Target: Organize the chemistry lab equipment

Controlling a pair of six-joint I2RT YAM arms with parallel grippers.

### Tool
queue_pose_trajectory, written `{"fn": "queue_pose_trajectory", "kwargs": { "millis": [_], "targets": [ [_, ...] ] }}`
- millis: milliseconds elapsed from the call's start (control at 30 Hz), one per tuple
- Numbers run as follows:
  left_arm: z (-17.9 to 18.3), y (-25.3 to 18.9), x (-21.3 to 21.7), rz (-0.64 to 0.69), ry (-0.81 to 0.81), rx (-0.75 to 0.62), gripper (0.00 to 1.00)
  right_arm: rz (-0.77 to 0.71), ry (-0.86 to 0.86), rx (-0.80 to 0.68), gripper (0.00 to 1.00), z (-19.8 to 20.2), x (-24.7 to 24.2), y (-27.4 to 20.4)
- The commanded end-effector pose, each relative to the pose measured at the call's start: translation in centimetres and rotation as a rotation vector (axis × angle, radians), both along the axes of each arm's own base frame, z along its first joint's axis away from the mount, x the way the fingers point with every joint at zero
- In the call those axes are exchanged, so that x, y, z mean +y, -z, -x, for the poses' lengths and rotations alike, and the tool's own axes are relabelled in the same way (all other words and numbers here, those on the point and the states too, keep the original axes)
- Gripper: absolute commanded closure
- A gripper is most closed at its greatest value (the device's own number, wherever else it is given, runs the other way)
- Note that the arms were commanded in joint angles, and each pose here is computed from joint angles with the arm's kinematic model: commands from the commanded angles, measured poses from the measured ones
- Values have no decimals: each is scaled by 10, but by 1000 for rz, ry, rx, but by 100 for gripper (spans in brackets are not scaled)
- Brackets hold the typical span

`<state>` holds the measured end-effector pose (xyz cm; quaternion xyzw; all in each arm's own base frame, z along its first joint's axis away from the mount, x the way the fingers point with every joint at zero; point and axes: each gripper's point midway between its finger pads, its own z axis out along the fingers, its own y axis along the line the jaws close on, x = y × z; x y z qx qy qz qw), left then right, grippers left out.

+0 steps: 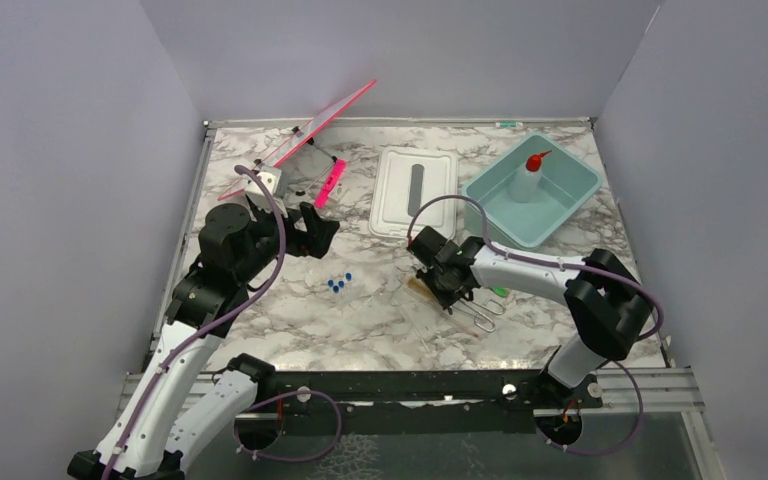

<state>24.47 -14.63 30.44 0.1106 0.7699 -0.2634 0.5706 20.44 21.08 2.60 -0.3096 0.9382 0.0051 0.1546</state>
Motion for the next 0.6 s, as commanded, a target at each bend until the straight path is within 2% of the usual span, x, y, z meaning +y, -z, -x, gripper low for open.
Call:
{"fn": "queue_pose_trajectory", "kwargs": {
  "millis": [0, 100, 400, 567],
  "targets": [
    [-1, -12, 0, -5, 4, -51, 15, -49, -64, 19, 75, -6, 14, -1],
    [-2, -11, 1, -13, 1, -54, 15, -18, -72, 29, 76, -7, 12, 5],
    [0, -7, -3, 5, 8, -35, 15, -9, -95, -6, 99, -16, 13, -4],
    [-1, -10, 0, 7, -11, -42, 15, -60, -88, -98, 99, -29, 19, -41]
  ]
}}
